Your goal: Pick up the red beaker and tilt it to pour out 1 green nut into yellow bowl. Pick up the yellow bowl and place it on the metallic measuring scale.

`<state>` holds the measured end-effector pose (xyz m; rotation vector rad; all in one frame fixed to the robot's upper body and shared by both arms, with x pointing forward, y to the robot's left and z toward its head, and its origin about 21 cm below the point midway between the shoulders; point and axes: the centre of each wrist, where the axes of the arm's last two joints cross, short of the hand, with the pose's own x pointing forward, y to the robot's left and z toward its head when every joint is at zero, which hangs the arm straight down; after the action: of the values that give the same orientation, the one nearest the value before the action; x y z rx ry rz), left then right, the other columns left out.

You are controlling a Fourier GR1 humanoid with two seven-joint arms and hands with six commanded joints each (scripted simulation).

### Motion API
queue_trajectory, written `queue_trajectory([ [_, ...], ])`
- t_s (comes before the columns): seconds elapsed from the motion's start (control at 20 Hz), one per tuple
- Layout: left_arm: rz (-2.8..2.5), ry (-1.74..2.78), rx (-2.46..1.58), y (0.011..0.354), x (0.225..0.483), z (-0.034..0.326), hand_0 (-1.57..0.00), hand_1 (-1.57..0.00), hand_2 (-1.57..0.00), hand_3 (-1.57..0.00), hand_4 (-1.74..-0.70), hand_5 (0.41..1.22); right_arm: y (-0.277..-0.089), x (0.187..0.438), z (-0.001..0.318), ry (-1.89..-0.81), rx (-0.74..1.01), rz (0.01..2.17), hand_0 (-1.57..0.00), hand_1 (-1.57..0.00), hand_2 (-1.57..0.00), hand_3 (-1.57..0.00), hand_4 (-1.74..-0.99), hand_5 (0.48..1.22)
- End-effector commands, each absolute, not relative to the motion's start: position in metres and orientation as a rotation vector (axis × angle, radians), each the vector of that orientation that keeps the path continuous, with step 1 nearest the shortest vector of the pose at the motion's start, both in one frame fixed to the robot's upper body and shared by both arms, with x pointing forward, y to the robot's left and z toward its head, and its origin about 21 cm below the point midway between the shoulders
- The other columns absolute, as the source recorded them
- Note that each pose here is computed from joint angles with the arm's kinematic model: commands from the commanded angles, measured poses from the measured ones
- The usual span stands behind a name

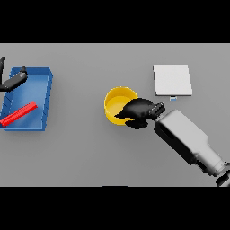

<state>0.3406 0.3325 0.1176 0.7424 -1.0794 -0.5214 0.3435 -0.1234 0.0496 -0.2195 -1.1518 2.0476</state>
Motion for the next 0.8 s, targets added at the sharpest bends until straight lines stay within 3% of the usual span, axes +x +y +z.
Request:
queue_trajectory([
  [0.0, -0.523, -1.083, 0.735, 0.333, 0.342, 0.116, 0.00, 0.00, 0.00, 0.00, -0.80, 0.726, -0.124, 0.342, 0.050, -1.146, -0.223, 2.044, -1.35, -1.33, -1.28, -1.09, -1.667, 1.167],
  [0.25, -0.521, -1.093, 0.733, 0.335, 0.341, 0.118, 0.00, 0.00, 0.00, 0.00, -0.81, 0.725, -0.129, 0.341, 0.056, -1.147, -0.240, 2.036, -1.50, -1.49, -1.45, -1.18, -1.717, 1.203],
  [0.4, -0.539, -1.091, 0.730, 0.331, 0.339, 0.116, 0.00, 0.00, 0.00, 0.00, -0.80, 0.724, -0.133, 0.341, 0.075, -1.190, -0.235, 2.026, -1.53, -1.53, -1.49, -1.19, -1.729, 1.212],
  [0.55, -0.536, -1.092, 0.735, 0.328, 0.338, 0.118, 0.00, 0.00, 0.00, 0.00, -0.80, 0.721, -0.138, 0.340, 0.099, -1.214, -0.264, 2.028, -1.55, -1.55, -1.51, -1.38, -1.731, 1.216],
  [0.75, -0.535, -1.095, 0.738, 0.329, 0.339, 0.120, 0.00, 0.00, 0.00, 0.00, -0.80, 0.722, -0.147, 0.344, 0.132, -1.212, -0.377, 2.001, -1.56, -1.56, -1.54, -1.31, -1.724, 1.219],
])
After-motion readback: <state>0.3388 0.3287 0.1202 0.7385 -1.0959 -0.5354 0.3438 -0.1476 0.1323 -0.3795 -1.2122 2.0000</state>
